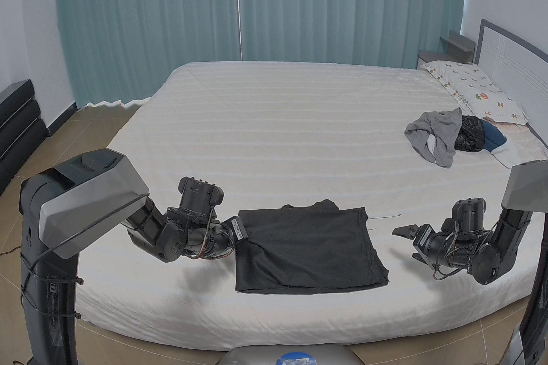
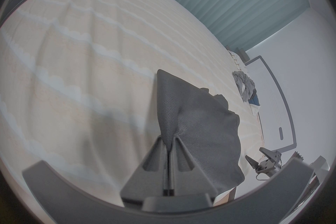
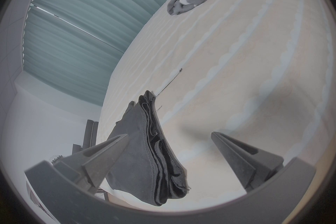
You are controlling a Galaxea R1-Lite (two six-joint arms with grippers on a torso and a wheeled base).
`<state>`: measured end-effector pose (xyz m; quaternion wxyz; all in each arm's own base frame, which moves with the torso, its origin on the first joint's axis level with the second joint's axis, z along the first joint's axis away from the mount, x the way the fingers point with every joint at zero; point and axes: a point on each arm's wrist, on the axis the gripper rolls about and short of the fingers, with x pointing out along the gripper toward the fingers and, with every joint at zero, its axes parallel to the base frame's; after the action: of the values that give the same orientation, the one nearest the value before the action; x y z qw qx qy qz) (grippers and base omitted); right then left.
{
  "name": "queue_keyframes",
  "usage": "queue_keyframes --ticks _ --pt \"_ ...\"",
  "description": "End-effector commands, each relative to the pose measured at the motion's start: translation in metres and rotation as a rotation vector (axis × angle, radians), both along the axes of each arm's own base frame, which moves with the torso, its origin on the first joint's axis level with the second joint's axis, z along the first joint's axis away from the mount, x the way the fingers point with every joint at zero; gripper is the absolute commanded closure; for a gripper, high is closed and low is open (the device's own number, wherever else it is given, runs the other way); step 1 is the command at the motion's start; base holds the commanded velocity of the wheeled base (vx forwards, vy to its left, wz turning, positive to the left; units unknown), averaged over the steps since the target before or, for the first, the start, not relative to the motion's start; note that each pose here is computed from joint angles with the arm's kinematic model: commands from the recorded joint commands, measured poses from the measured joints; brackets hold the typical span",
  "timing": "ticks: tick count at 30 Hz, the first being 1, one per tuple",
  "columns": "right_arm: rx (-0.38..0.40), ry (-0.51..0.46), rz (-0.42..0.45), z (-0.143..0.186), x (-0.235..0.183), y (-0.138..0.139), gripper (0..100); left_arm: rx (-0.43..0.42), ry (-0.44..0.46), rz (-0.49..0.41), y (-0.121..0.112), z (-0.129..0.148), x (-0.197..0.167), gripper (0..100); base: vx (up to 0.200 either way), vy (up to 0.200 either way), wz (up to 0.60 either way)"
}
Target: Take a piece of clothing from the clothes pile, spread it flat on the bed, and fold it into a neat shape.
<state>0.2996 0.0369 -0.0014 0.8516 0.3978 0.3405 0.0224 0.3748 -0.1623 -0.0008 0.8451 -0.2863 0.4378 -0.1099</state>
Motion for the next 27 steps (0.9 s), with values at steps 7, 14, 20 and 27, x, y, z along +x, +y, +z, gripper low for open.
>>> queue_keyframes --ticks 7,14,20,27 --pt "0.000 0.001 0.000 -0.0002 -0.0004 0.0000 0 0.002 0.014 -0.007 -0.0017 -0.0006 -0.0023 100 0.000 0.000 0.00" --pt "0.000 0.004 0.002 -0.0006 -0.0015 0.0003 0 0.007 0.022 -0.010 -0.0011 -0.0014 -0.0053 0 0.000 0.000 0.00" --pt "-0.002 0.007 0.004 -0.0012 -0.0016 0.0008 0 0.001 0.015 -0.005 0.0008 0.0031 -0.0050 0 0.000 0.000 0.00" --pt "-0.003 0.014 0.008 -0.0022 -0.0038 0.0010 0 0.000 0.013 0.004 0.0041 0.0035 -0.0032 0 0.000 0.000 0.00"
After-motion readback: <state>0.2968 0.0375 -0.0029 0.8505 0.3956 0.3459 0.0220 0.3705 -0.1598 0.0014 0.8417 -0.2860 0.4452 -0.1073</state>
